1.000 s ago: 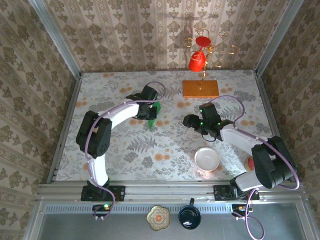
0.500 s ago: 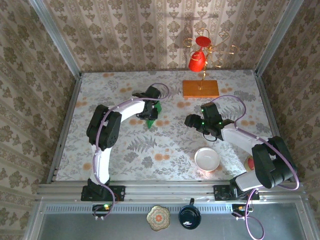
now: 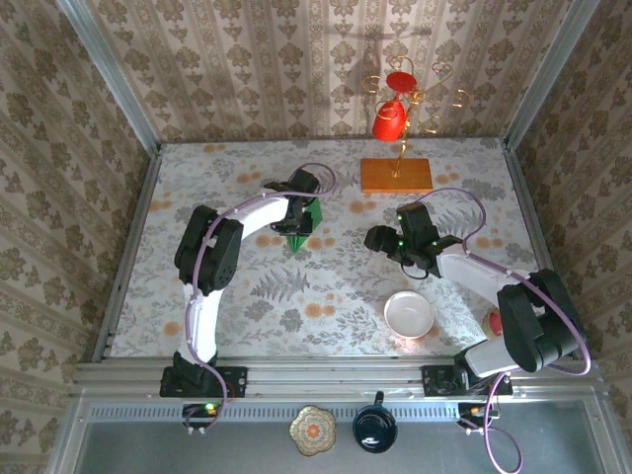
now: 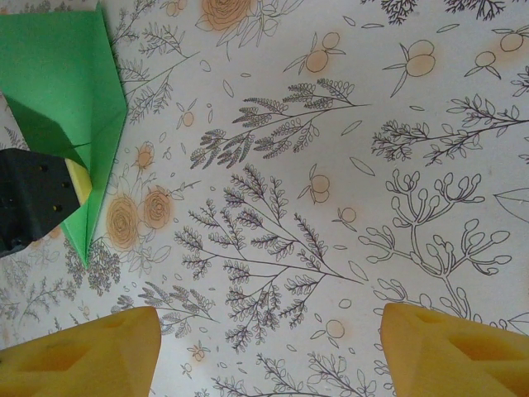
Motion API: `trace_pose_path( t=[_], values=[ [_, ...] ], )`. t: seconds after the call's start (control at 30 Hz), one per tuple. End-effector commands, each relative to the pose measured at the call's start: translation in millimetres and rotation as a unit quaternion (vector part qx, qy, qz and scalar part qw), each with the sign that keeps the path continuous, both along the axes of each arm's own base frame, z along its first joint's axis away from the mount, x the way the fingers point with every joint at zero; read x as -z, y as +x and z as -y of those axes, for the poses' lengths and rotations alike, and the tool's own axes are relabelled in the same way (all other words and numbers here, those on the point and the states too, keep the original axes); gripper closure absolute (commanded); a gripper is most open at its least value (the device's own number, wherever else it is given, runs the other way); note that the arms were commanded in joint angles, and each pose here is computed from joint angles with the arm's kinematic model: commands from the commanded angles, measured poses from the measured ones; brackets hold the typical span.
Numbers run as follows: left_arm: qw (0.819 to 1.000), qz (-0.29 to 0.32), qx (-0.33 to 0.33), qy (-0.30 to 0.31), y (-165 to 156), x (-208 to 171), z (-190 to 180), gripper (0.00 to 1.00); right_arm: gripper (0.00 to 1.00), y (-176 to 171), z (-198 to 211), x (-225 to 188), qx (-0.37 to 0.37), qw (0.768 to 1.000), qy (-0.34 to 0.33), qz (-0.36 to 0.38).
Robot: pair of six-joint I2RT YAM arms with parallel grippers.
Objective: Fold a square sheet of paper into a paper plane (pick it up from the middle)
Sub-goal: Move the paper plane to the top-center of the table.
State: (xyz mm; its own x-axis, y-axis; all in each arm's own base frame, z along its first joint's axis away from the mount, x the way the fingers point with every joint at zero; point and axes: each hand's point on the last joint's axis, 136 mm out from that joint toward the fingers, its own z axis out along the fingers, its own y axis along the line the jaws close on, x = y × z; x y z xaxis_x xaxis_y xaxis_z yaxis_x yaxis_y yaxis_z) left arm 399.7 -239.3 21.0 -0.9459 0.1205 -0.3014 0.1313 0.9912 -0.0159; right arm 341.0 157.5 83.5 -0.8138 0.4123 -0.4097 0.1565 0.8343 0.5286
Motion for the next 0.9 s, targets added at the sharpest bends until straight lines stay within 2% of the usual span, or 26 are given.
trace_pose_path(
  t=[0.0,0.17,0.53,0.87],
  values=[
    [0.998,-0.036,-0.018,0.043,-11,29,-15,0.64,0.28,0,2,5,-0.002,1.000,-0.002,-0.004],
    [0.999,-0.031,-0.021,0.040,-3,30,-12,0.58,0.28,1,2,5,-0.002,1.000,-0.002,-0.004],
    [0.999,-0.022,-0.026,0.009,17,19,-4,0.56,0.28,2,1,6,-0.002,1.000,-0.002,-0.006],
    [0.997,0.052,-0.024,-0.044,25,-75,2,0.49,0.27,7,10,-14,0.013,1.000,-0.003,0.017]
  ],
)
